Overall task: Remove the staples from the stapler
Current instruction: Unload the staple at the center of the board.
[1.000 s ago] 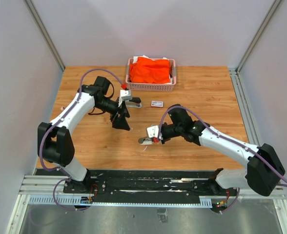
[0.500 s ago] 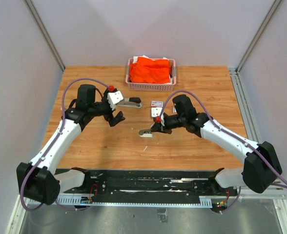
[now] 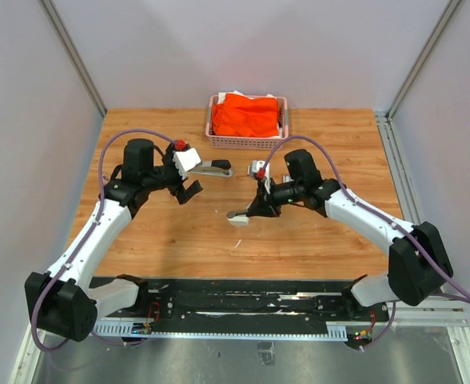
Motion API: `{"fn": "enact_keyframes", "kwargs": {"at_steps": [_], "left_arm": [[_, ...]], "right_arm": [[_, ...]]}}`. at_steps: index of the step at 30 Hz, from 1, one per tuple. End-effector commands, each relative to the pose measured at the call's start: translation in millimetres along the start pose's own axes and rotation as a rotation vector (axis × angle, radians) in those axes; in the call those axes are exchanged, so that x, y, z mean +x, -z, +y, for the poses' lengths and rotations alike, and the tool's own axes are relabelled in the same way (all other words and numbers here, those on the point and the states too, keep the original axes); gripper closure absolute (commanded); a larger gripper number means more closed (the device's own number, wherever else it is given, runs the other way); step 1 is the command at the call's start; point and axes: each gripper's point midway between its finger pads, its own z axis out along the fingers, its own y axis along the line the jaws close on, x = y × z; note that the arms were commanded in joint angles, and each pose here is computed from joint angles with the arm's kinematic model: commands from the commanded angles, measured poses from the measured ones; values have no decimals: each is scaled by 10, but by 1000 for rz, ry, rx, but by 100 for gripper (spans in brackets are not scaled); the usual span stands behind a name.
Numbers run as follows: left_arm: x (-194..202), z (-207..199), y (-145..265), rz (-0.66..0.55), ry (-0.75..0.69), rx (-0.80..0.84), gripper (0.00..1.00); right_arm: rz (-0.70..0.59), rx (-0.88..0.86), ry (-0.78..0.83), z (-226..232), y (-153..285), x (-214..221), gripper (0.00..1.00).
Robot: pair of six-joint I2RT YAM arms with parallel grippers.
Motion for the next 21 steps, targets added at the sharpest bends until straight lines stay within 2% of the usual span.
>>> {"fn": "enact_keyframes", "kwargs": {"at_steps": [1,5,9,15,21], "left_arm": [[-240,-13,9,-62,-48,62,2],[-286,43,-116,-53,-42,22,1],[-279,17,-266,-9,-107,-15,0],[-354,-244,-404,1,-195,85,0],[-434,-581,-436,-12,-270,239,2]], "right_arm": [[-62,-13,-138,-95,50,-201,99],[-70,-9,-263,-175,81,-214,99],[-80,-6,-398,-257,108,-233,100],[-91,-52,-690,-418,146,-200,99],[-98,-67,-892,-616,139,-83,99]]}}
